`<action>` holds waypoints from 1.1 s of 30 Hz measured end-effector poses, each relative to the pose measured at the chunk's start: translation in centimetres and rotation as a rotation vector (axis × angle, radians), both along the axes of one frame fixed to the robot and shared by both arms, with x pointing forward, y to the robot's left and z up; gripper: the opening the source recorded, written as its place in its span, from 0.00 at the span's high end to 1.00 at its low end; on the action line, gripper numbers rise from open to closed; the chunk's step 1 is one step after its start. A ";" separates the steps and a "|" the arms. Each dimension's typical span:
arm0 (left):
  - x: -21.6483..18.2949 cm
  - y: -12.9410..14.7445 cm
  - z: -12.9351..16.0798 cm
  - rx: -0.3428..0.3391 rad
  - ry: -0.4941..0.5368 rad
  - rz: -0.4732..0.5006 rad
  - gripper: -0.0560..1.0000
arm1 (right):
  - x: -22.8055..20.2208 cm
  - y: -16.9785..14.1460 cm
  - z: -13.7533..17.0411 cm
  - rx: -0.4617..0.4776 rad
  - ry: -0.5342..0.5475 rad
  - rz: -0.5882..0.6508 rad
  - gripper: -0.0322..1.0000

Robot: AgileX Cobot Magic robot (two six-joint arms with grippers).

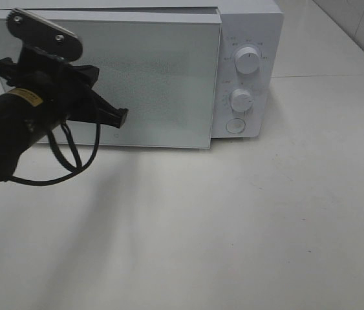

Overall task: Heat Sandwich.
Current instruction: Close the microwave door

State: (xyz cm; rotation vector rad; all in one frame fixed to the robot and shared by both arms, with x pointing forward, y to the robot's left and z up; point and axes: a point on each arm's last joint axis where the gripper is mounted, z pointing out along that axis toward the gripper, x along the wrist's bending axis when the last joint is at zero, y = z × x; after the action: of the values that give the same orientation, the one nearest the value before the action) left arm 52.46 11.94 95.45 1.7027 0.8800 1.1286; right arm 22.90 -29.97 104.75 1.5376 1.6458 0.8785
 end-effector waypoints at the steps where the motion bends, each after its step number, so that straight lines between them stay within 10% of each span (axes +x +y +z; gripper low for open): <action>1: 0.2 -0.5 -0.1 0.025 -0.007 -0.002 0.95 | 0.0 0.0 0.0 0.000 0.000 0.000 0.23; 14: 2.5 -4.3 0.2 0.200 -0.100 0.068 0.95 | 0.0 0.0 0.0 0.000 0.000 0.000 0.23; 33: 4.9 -6.5 -0.8 0.077 -0.062 0.167 0.95 | 0.0 0.0 0.0 0.000 0.000 0.000 0.23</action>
State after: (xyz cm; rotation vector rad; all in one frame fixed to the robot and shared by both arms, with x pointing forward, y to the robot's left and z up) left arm 57.35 5.47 94.64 1.6704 0.9642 1.3351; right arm 22.90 -29.97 104.75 1.5376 1.6458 0.8785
